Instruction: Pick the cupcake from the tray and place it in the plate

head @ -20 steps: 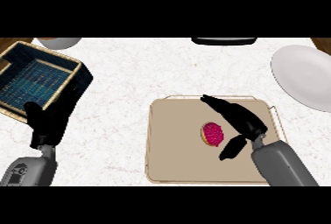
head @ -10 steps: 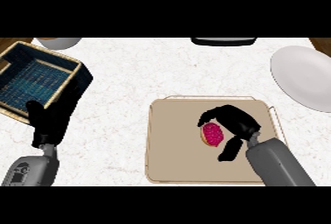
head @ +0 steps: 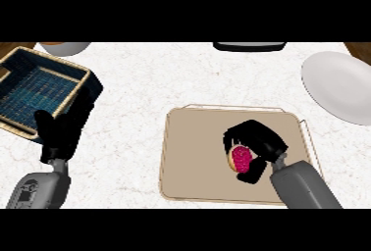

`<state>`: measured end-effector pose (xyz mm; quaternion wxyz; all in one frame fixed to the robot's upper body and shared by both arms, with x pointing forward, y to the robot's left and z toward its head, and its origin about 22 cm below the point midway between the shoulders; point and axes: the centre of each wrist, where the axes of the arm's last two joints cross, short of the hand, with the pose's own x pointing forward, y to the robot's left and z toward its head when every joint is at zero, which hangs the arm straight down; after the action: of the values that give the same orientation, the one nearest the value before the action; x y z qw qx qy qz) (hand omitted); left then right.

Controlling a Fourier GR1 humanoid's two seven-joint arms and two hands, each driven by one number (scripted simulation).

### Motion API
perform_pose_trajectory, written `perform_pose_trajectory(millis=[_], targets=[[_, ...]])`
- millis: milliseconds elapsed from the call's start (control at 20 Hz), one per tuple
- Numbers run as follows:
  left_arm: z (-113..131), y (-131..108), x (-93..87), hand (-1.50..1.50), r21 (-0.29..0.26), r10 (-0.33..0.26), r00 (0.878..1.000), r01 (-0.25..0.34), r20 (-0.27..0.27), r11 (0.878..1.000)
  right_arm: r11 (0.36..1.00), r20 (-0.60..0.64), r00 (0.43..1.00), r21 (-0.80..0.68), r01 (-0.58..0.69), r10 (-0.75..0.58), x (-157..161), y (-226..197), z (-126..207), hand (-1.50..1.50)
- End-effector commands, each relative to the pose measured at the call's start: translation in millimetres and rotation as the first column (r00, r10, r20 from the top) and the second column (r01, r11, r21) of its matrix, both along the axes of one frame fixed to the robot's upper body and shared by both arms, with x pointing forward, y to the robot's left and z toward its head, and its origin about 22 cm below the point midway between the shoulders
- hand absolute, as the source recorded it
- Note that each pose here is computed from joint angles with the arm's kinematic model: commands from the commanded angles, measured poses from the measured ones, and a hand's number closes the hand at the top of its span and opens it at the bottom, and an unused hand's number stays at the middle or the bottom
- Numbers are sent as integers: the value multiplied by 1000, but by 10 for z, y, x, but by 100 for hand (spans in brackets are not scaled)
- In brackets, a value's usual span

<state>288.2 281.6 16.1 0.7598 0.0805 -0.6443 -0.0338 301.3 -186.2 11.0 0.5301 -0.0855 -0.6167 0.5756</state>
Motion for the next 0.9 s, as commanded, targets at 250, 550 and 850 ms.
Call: perform_pose_trajectory(millis=[250,550,850], targets=[[73,97,46,0,10,-10,1000,10,12,1000,972,114,978,-136,191,-176,233,-575,275,150],[7,46,-77,0,1,-1,1000,1,4,1000,915,458,799,96,392,-390,301,-775,738,150],[8,-71,5,0,2,8,1000,-8,5,1000,800,577,582,237,552,-572,250,-1131,981,150]])
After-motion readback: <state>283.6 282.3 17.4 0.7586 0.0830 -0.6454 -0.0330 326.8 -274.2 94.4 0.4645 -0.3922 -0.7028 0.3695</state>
